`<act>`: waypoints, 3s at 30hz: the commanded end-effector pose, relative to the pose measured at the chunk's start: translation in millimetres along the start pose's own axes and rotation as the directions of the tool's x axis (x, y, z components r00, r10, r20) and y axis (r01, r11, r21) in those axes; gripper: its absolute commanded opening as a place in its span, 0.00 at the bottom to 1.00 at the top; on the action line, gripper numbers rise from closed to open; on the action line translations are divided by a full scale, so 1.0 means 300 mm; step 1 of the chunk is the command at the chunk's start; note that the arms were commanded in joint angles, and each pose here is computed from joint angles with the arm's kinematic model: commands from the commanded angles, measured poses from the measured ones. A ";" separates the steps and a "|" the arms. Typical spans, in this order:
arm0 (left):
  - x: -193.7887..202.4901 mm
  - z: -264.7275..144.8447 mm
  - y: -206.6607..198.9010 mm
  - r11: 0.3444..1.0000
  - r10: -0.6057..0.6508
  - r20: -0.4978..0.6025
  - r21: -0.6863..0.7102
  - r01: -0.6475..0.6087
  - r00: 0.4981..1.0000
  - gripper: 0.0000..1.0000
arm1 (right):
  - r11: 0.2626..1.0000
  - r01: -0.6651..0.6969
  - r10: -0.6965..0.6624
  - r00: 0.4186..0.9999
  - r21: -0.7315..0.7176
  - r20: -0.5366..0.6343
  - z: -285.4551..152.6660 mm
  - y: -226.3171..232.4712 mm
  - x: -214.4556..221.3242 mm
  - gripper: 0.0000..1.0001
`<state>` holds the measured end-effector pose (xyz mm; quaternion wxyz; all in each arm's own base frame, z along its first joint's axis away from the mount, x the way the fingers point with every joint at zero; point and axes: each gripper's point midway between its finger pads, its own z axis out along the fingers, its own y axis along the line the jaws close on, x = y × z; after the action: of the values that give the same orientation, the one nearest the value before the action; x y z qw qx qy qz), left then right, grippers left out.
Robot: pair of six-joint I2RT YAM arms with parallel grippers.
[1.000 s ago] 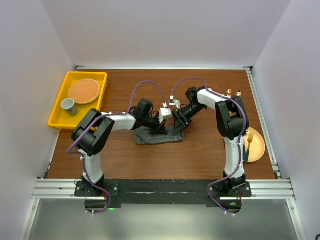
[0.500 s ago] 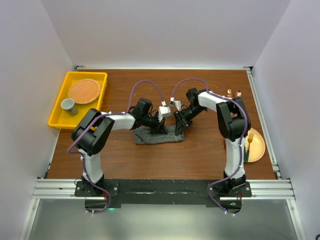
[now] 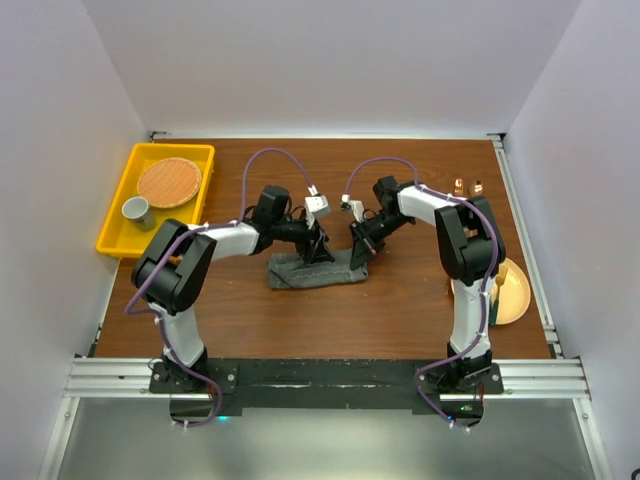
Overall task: Fold the napkin into a case and place the utensils inside
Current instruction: Fold the 2/3-rectangle-folded napkin at the center of the board, then pass from the right arm to the left
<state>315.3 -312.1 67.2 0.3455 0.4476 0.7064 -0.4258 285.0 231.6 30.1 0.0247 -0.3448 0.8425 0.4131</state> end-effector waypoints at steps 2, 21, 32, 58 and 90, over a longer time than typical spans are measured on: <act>-0.103 0.021 0.010 0.997 0.070 0.069 0.036 -0.073 0.995 0.82 | 0.995 0.103 -0.103 0.992 -0.003 0.067 -0.040 0.054 -0.057 0.00; -0.056 0.081 -0.077 0.977 0.029 0.045 0.210 -0.038 0.999 0.50 | 0.989 0.146 -0.144 0.984 -0.018 0.102 -0.050 0.077 -0.072 0.00; -0.039 0.113 -0.129 0.973 0.007 -0.004 0.229 -0.006 1.000 0.40 | 0.990 0.137 -0.134 0.985 -0.021 0.108 -0.045 0.077 -0.078 0.00; -0.132 0.081 -0.025 0.993 -0.006 0.051 0.121 0.000 0.999 0.87 | 0.986 0.163 -0.157 0.981 -0.044 0.116 -0.048 0.102 -0.074 0.00; -0.020 0.103 -0.128 0.960 -0.117 -0.053 0.251 0.126 0.992 0.33 | 0.982 0.183 -0.176 0.976 -0.045 0.125 -0.049 0.103 -0.079 0.00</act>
<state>292.7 -349.7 62.4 0.2410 0.4431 0.6854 -0.5251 283.1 238.4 48.5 0.0699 -0.3772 0.8128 0.4383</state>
